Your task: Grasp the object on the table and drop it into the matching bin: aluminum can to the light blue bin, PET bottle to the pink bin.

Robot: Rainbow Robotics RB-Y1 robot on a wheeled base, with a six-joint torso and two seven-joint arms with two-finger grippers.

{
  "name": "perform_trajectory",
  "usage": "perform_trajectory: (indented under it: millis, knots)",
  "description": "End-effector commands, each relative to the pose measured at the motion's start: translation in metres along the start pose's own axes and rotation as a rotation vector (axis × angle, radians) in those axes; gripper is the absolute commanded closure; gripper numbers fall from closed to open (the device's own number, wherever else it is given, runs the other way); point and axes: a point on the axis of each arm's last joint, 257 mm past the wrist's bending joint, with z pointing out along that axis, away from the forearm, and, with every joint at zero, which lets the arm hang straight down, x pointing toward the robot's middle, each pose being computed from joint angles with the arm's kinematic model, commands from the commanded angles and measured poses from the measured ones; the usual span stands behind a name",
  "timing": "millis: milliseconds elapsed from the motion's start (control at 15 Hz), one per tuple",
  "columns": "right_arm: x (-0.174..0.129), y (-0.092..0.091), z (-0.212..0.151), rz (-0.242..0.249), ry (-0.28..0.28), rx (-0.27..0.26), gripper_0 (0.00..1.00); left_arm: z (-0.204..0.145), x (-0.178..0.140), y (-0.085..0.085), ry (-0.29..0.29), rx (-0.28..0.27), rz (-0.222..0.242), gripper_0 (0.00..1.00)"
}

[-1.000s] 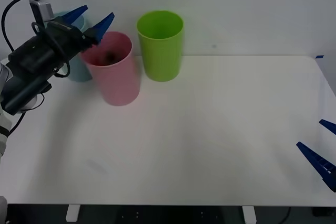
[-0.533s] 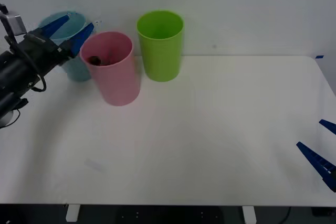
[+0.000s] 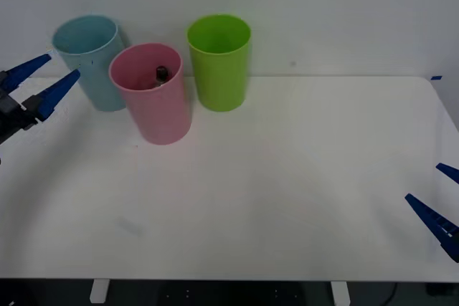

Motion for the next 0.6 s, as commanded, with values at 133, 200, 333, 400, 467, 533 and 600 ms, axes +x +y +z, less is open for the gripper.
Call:
perform_trajectory:
  millis: [133, 200, 333, 400, 467, 533, 600]
  knots:
    - [0.000, 0.000, 0.000, 0.000, 0.000, 0.000, 0.00, -0.050, 0.008, 0.000, 0.033, -0.002, 0.016, 0.00]
    - [0.000, 0.000, 0.000, 0.000, 0.000, 0.000, 0.00, -0.068, 0.012, 0.000, 0.054, -0.004, 0.031, 0.00]
    - [0.000, 0.000, 0.000, 0.000, 0.000, 0.000, 0.00, -0.097, 0.018, -0.001, 0.087, -0.028, 0.064, 0.00]
    - [0.000, 0.000, 0.000, 0.000, 0.000, 0.000, 0.00, -0.110, 0.022, -0.002, 0.101, -0.039, 0.090, 0.00]
    - [0.000, 0.000, 0.000, 0.000, 0.000, 0.000, 0.00, -0.124, 0.028, -0.003, 0.114, -0.052, 0.104, 0.00]
    - [0.000, 0.000, 0.000, 0.000, 0.000, 0.000, 0.00, -0.134, 0.034, -0.003, 0.129, -0.061, 0.120, 0.00]
    - [0.000, 0.000, 0.000, 0.000, 0.000, 0.000, 0.00, -0.143, 0.040, -0.004, 0.145, -0.069, 0.131, 0.00]
